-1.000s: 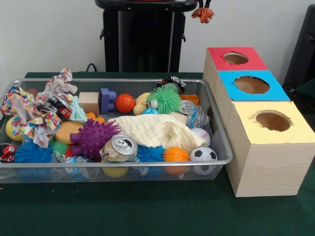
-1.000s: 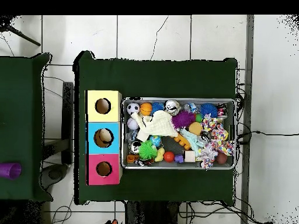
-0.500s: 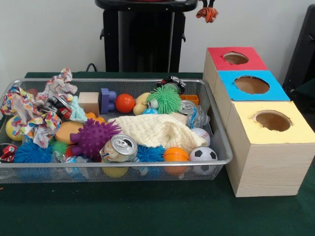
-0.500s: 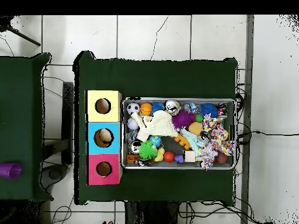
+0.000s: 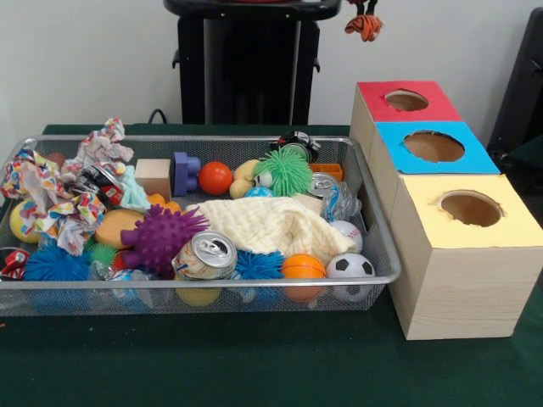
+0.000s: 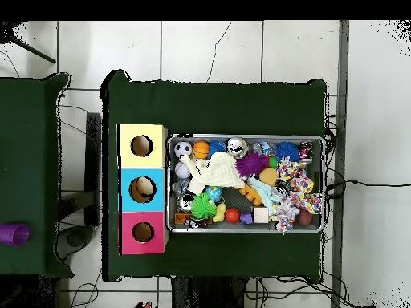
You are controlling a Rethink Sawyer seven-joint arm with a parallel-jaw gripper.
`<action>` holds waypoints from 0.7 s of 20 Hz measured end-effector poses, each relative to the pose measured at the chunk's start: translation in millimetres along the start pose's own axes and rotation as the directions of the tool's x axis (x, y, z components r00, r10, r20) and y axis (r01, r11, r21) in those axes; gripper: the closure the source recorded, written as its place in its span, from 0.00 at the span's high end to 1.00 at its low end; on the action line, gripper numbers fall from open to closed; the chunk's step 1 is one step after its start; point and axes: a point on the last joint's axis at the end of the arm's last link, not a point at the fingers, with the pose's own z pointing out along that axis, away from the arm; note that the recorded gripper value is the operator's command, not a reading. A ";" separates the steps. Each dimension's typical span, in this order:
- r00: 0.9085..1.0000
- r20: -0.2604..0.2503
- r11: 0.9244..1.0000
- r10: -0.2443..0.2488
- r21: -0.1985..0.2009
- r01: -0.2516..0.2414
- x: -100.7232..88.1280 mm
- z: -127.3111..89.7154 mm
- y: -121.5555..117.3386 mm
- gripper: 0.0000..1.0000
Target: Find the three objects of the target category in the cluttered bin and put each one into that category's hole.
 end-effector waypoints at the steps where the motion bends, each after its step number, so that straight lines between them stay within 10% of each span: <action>1: 1.000 0.001 1.000 -0.001 0.000 0.001 -0.7 0.1 -0.2 0.00; 14: 0.999 0.049 1.000 0.000 0.016 -0.001 -38.0 11.4 -17.7 0.00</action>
